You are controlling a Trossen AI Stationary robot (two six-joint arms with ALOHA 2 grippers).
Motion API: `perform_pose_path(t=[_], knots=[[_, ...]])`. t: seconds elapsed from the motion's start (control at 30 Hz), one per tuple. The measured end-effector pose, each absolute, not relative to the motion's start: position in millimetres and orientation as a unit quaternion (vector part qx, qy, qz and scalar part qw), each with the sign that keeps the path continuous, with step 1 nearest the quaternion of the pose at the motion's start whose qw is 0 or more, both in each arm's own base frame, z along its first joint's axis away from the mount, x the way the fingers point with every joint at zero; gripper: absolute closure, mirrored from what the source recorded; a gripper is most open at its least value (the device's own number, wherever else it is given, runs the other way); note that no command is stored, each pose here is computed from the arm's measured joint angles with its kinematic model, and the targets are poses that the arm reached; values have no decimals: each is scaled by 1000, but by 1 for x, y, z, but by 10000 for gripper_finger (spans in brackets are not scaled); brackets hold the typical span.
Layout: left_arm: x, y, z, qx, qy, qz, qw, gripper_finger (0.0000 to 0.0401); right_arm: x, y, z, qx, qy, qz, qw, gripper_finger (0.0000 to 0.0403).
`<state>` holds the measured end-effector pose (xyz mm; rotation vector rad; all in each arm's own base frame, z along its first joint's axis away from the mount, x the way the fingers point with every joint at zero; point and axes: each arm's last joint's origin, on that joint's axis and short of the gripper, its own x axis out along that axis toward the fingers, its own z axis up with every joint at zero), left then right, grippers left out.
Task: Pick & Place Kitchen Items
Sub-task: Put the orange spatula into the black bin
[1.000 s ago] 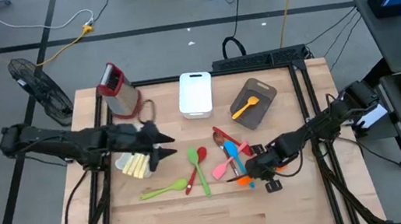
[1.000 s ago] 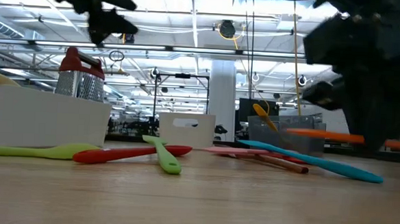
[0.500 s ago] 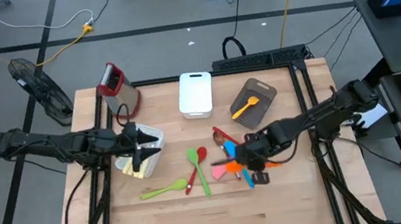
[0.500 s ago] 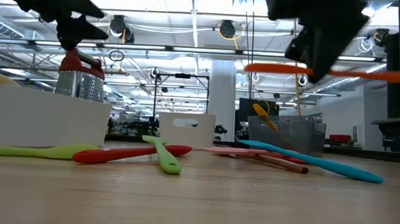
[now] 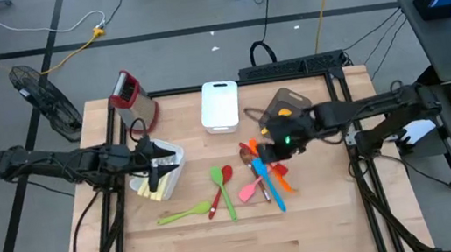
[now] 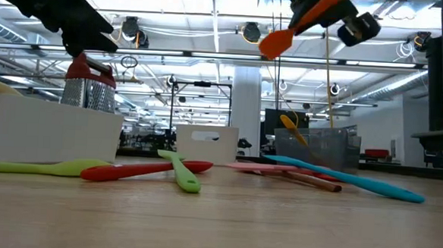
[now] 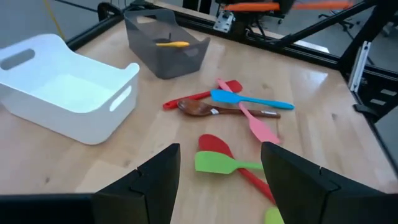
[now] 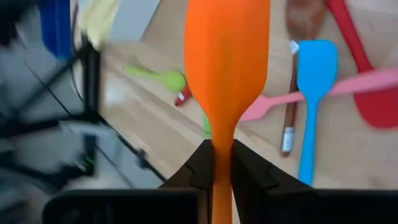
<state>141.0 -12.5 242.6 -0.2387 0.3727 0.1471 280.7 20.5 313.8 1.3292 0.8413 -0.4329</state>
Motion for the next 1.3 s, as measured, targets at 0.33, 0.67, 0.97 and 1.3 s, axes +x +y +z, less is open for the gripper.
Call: perform_pose_path(t=[0.33,0.67,0.97,1.3], knots=[[141,-8,242,-85,186,87,975,171,252,-27,331,739,286,-297,533,380],[141,0,242,-77,185,109,974,171,230,-90,324,809,246,-330,419,380],[134,4,249,-72,159,106,979,171,212,-125,273,835,218,-350,365,380],[126,7,254,-77,137,106,982,171,199,-138,212,843,164,-343,381,378]])
